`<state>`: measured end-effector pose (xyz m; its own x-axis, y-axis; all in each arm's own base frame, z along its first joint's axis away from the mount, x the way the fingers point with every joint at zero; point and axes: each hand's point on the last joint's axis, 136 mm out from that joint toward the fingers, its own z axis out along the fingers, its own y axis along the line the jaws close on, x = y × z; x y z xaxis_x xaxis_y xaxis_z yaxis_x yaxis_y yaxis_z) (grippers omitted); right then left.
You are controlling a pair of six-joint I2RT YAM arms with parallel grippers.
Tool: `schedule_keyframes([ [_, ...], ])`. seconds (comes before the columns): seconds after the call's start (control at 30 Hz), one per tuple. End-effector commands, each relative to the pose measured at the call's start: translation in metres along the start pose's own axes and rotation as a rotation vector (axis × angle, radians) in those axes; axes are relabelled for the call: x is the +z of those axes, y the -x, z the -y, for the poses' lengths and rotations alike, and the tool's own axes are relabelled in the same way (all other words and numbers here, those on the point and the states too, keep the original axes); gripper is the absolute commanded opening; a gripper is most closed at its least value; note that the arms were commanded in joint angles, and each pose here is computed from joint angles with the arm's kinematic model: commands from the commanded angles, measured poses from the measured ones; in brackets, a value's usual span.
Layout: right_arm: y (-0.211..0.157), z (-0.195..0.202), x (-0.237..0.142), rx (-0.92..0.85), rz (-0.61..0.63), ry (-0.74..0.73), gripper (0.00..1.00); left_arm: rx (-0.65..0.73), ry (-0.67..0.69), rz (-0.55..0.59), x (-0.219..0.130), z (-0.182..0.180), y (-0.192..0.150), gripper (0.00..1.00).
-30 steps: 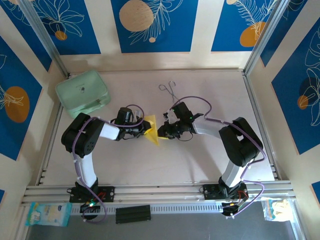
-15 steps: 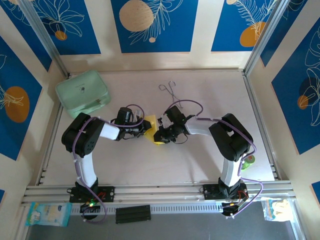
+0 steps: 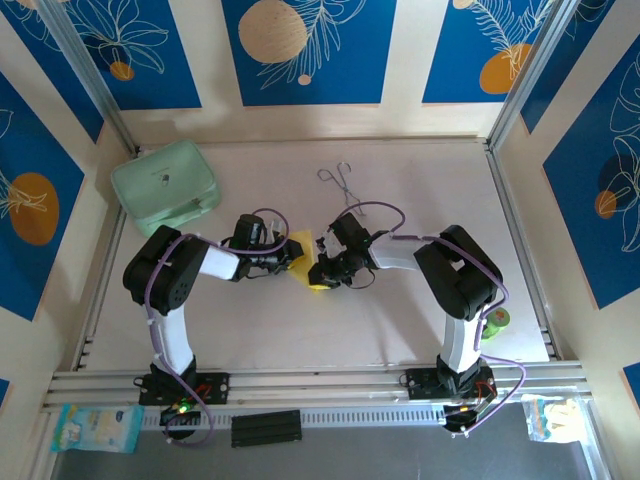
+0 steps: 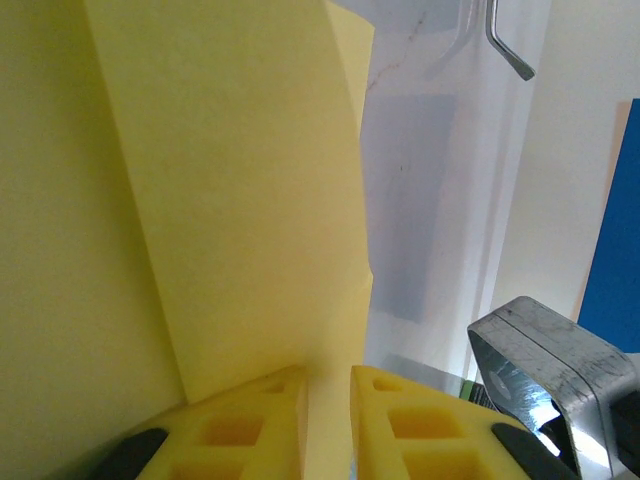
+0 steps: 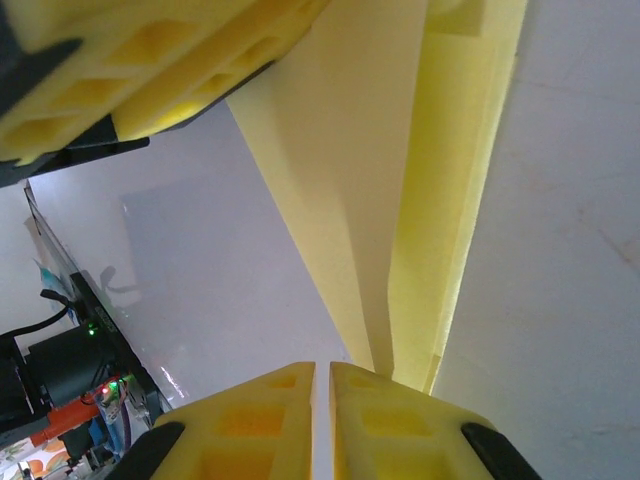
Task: Fold a paper plane with a square sheet of paper (pick it up from the middle)
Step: Fourth fold the wing at the center of the table.
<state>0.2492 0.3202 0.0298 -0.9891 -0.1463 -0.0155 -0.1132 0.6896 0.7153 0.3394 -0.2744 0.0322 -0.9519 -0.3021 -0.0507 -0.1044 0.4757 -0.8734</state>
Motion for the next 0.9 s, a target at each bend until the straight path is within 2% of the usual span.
schedule_keyframes([
  [0.0, -0.002, -0.004, 0.001, 0.011, -0.01, 0.013, 0.13, -0.041, 0.052, -0.036, 0.003, -0.022, -0.013, 0.2],
  [0.2, 0.011, -0.026, -0.015, -0.036, 0.05, 0.04, 0.13, -0.04, 0.056, -0.041, 0.004, -0.022, -0.014, 0.2],
  [0.87, 0.007, 0.004, 0.004, 0.02, 0.018, -0.05, 0.13, -0.054, 0.079, -0.047, 0.004, -0.028, -0.016, 0.2],
])
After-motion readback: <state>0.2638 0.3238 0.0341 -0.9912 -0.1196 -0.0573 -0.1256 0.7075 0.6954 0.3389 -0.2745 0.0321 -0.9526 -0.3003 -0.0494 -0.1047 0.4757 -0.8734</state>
